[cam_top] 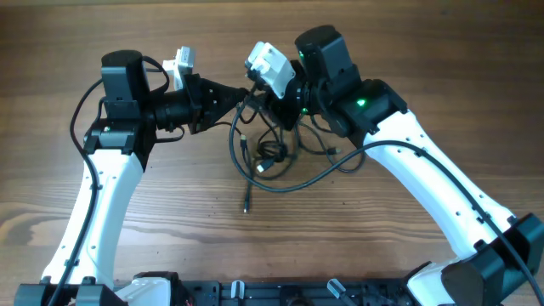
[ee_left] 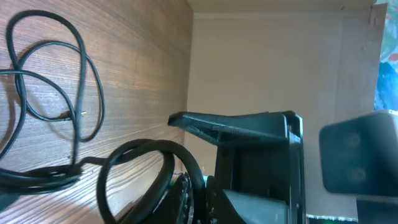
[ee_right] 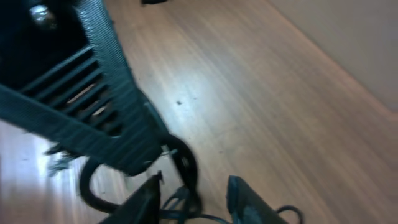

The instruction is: Untangle cables

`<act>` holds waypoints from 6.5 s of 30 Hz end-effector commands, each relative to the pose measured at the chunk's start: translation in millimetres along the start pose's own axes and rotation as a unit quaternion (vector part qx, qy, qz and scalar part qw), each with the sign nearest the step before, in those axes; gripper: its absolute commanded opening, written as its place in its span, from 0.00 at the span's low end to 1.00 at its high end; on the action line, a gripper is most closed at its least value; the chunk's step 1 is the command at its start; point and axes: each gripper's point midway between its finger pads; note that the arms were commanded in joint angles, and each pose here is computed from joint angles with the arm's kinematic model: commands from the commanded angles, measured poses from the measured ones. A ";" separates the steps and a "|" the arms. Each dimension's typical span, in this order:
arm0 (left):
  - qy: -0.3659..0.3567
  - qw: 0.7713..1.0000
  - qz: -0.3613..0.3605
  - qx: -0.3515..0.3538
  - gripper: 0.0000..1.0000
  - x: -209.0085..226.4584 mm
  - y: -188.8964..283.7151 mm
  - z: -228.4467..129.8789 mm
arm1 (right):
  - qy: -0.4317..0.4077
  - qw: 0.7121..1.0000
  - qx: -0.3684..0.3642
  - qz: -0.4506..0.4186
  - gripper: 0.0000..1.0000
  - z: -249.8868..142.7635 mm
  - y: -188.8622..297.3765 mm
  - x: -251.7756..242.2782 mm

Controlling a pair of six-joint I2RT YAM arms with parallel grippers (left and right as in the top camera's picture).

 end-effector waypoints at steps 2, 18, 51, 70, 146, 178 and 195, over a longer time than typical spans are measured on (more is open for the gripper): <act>0.000 1.000 -0.015 0.004 0.10 -9.1 3.2 1.6 | 0.005 1.000 0.010 -0.015 0.28 -7.3 -12.8 -9.5; 0.001 1.000 -0.015 0.004 0.12 -9.1 3.2 1.6 | -0.017 1.000 0.019 0.011 0.20 -14.0 -23.4 -4.8; -0.053 0.969 0.238 -0.051 0.04 70.4 -10.3 -0.7 | -0.105 0.994 0.021 0.024 0.13 -13.9 -22.8 -0.8; -0.057 0.966 0.247 -0.052 0.04 67.0 -21.7 -5.3 | -0.131 0.990 -0.006 0.059 0.05 3.8 -18.9 10.5; 0.087 0.867 0.470 -0.138 0.04 139.4 43.8 -16.3 | -0.425 0.893 -0.136 0.055 0.05 38.0 66.7 -126.2; -0.059 0.959 0.276 -0.009 0.04 81.6 -15.3 -26.1 | -0.112 0.984 0.009 0.140 0.80 -21.2 -0.7 -26.4; -0.014 0.942 0.331 -0.061 0.04 97.5 -2.7 -13.3 | -0.409 0.900 0.000 0.151 0.59 15.2 15.7 -10.9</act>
Point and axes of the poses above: each gripper's point midway between its finger pads, its own y axis back along the fingers, its own x axis along the line the jaws close on, z = x × y, and after that the axes turned 14 degrees about -y, right-handed
